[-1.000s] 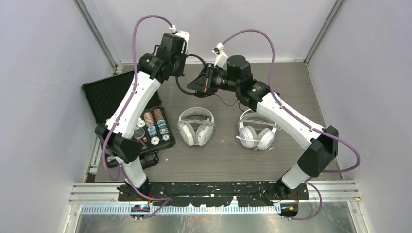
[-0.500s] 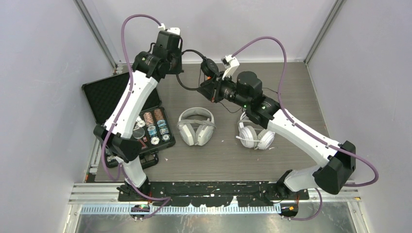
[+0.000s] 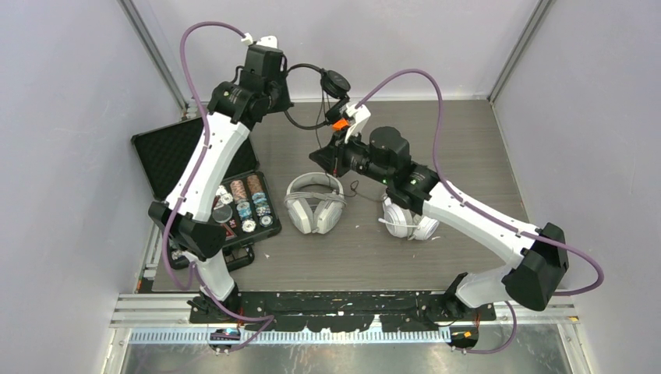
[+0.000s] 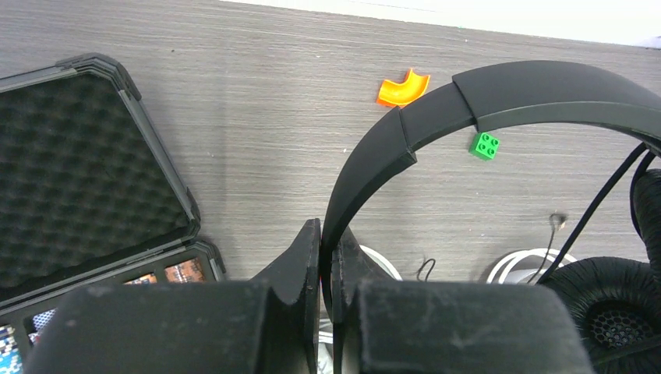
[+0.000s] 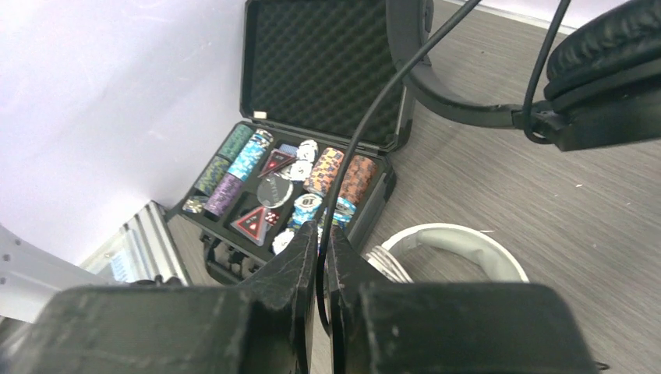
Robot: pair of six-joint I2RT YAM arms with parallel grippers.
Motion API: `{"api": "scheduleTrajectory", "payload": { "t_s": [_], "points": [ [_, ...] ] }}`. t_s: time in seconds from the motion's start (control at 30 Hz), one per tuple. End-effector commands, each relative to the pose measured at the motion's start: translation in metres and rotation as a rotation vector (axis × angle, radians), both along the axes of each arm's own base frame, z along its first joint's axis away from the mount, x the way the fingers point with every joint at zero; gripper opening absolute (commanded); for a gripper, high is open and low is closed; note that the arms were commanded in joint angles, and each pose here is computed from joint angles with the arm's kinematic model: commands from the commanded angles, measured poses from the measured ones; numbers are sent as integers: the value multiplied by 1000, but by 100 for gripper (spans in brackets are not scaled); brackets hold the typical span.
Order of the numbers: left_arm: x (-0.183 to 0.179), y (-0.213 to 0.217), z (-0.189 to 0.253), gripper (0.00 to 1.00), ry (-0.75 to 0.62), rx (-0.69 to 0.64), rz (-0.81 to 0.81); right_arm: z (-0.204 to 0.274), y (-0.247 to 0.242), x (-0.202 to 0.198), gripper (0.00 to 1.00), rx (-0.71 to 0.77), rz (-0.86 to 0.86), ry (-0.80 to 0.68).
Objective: Wrap the headphones
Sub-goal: Wrap the headphones cable around the headphones.
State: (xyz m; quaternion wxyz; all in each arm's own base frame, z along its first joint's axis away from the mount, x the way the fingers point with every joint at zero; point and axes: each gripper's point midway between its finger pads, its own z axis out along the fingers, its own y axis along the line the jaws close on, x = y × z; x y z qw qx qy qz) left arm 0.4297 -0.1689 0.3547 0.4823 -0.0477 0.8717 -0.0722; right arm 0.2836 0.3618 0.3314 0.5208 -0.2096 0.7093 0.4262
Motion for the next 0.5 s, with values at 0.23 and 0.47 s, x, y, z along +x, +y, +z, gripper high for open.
{"api": "scheduleTrajectory", "payload": {
  "t_s": [0.23,0.47],
  "points": [
    [-12,3,57,0,-145,-112,1,-25,-12,23,8,-74,-103,-303],
    [-23,-3,62,0,-136,-162,-30,-42,0,22,25,-25,-65,-336]
  ]
}}
